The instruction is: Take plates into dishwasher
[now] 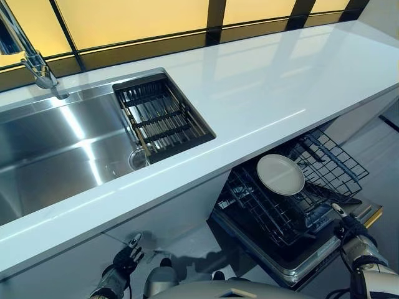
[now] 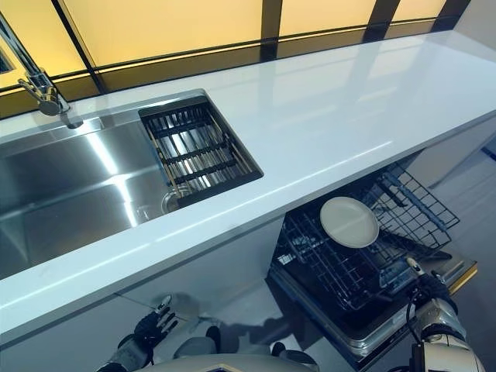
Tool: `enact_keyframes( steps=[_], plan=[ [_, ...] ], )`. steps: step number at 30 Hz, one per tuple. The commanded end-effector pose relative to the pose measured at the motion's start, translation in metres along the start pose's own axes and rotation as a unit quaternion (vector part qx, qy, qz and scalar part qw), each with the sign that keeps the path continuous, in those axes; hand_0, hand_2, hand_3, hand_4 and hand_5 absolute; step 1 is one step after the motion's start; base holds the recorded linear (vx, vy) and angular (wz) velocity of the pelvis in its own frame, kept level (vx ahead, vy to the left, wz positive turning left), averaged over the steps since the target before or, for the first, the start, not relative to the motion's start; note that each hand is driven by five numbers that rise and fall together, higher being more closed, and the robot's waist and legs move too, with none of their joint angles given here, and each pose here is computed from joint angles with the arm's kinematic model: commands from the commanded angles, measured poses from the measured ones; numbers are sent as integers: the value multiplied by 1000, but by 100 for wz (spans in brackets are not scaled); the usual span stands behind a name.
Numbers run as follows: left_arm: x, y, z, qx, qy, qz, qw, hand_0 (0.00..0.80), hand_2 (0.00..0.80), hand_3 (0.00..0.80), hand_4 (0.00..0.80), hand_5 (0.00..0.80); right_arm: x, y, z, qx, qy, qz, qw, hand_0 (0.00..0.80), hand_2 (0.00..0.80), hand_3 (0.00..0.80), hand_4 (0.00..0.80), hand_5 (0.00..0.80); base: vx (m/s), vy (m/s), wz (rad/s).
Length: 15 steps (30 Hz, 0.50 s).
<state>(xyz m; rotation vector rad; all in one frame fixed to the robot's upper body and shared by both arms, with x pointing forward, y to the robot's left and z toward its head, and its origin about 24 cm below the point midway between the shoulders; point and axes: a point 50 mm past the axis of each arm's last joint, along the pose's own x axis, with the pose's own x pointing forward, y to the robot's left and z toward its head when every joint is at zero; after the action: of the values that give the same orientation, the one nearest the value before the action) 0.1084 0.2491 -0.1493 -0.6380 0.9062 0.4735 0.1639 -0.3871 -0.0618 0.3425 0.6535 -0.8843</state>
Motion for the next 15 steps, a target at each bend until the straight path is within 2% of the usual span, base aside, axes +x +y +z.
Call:
enact_keyframes(
  steps=[1,8,15],
  plan=[
    [8,-24,46,-20,-85,-35,996,0,0,0,0,0,0,-14,38,9,-58,-45,997,0,0,0,0,0,-29,12,9],
    [6,-16,45,-31,-84,-27,996,0,0,0,0,0,-6,-50,54,-5,-77,-100,992,0,0,0,0,0,-5,9,1],
    [8,-24,50,-30,-90,-41,995,0,0,0,0,0,-11,-71,64,-25,-84,-130,988,0,0,0,0,0,-1,14,-5]
  ],
)
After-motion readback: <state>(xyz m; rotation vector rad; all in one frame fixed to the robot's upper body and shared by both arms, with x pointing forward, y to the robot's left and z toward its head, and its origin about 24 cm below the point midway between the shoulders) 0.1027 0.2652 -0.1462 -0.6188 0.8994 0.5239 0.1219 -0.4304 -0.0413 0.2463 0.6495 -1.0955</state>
